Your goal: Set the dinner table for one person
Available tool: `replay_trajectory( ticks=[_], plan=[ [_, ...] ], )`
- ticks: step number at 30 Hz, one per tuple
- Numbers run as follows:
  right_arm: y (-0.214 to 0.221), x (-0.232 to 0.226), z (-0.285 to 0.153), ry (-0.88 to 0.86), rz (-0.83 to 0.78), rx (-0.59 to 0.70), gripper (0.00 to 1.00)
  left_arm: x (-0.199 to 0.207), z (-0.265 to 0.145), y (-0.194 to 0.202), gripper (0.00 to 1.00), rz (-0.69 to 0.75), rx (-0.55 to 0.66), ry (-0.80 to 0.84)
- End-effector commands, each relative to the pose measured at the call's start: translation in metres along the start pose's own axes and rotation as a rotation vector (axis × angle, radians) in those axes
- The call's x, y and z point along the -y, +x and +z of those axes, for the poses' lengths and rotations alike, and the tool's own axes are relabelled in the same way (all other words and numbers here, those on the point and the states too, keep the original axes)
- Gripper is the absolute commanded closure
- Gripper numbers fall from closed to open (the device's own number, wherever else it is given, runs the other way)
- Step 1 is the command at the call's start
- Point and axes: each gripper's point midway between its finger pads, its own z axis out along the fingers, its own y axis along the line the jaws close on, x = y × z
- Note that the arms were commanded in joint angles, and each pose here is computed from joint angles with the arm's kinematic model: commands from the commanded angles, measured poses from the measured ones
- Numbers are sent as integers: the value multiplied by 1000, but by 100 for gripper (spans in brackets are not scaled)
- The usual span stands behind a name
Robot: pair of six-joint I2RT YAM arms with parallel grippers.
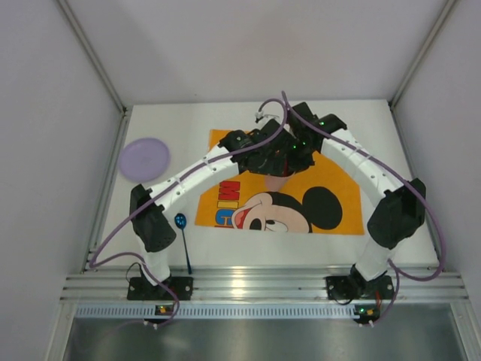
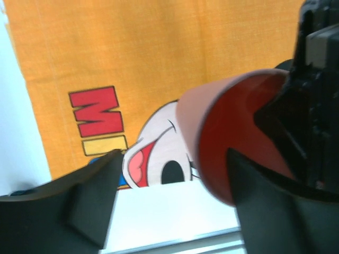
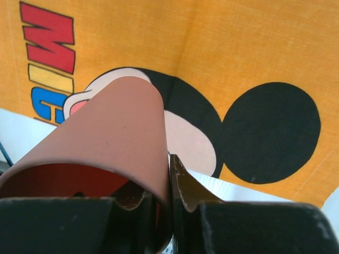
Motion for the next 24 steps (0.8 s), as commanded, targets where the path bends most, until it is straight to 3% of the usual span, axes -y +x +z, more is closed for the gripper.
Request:
replay_trajectory(
  ticks=[1, 3, 8, 10, 15, 18, 24],
  plan=[
    [-29, 28, -9, 81, 44, 84, 100, -30, -27, -29, 8, -49, 76, -52],
    [-38, 45, -9, 103, 75, 89, 100, -46, -31, -37, 5, -101, 82, -48],
    [-59, 87, -7, 153, 142, 106, 100, -139, -18, -45, 2, -269, 87, -115],
    [-67, 114, -3, 185, 204, 104, 100, -181, -31, -57, 2, -338, 167, -162],
    [-87, 177, 7, 271, 360, 102, 100, -263, -35, -42, 2, -408, 221, -313],
    [-97, 201, 11, 313, 413, 102, 100, -291, -28, -33, 2, -472, 207, -319],
    [-110, 215, 17, 354, 418, 100, 100, -299, -8, -34, 2, -497, 189, -225]
  ],
)
